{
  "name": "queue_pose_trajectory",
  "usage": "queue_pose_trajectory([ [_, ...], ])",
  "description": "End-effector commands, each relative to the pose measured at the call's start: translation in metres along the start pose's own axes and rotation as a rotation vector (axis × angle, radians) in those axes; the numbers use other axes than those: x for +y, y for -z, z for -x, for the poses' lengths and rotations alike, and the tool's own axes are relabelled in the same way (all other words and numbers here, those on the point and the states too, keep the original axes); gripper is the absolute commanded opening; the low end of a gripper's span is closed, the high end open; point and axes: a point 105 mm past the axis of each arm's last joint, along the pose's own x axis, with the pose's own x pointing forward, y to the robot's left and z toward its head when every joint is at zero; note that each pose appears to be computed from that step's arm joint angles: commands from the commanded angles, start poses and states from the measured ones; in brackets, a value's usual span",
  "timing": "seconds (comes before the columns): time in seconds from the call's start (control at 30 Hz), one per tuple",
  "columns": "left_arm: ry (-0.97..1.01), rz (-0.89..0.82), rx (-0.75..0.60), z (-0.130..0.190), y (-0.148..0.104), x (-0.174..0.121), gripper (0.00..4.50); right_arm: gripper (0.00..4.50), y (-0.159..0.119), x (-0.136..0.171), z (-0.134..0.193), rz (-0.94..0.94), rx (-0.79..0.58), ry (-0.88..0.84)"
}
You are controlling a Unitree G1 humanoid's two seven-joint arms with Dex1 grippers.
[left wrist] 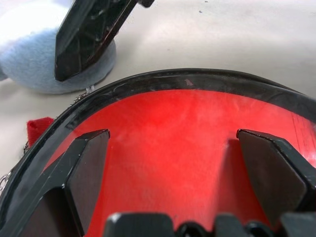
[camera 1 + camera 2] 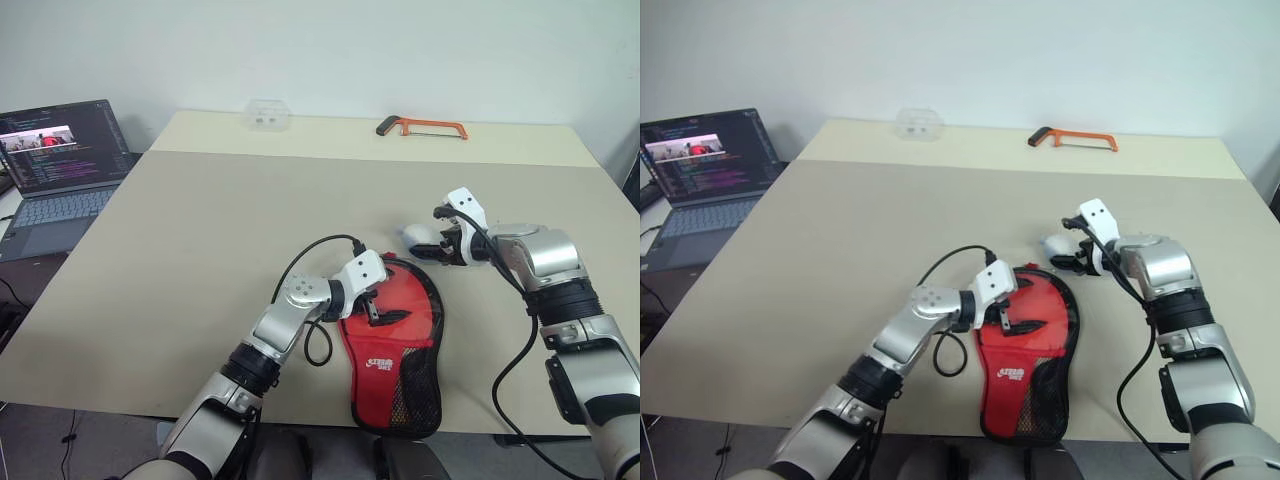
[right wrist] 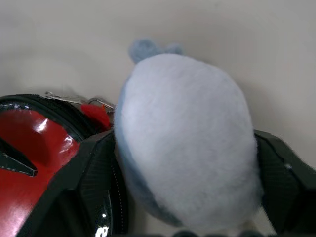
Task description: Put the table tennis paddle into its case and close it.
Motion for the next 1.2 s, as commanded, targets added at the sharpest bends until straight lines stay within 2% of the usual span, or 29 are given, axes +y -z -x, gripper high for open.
queue_pose_trajectory([
  [0.03,0.031,0.004,0.080,-0.005,0.017,-0.007,4.50,3.10,0.002,0.001,-0.003,0.010,0.002,-0.008],
  [0.17,0.052,-0.003,0.089,-0.007,0.020,-0.009,4.50,2.12,0.002,-0.023,0.009,0.024,-0.003,0.107],
  [0.27,0.052,0.000,0.090,-0.008,0.020,-0.008,4.50,1.19,0.001,-0.044,0.023,0.043,0.004,0.222],
  [0.33,0.052,0.002,0.090,-0.009,0.021,-0.007,4.50,0.83,0.005,-0.055,0.033,0.068,0.028,0.283],
  [0.43,0.061,0.006,0.102,-0.009,0.026,-0.009,4.50,0.52,0.013,-0.066,0.048,0.079,0.061,0.318],
  [0.57,0.071,0.007,0.109,-0.009,0.030,-0.010,4.50,0.37,0.026,-0.074,0.075,0.124,0.122,0.337],
  [0.8,0.066,0.012,0.122,-0.007,0.035,-0.007,4.50,0.35,0.052,-0.049,0.121,0.301,0.249,0.170],
  [0.93,0.065,0.005,0.138,-0.006,0.038,-0.003,4.50,0.34,0.066,-0.008,0.147,0.493,0.284,-0.087],
  [1.2,0.070,-0.040,0.173,-0.009,0.039,0.002,4.50,0.33,0.095,0.061,0.162,0.637,0.355,-0.436],
])
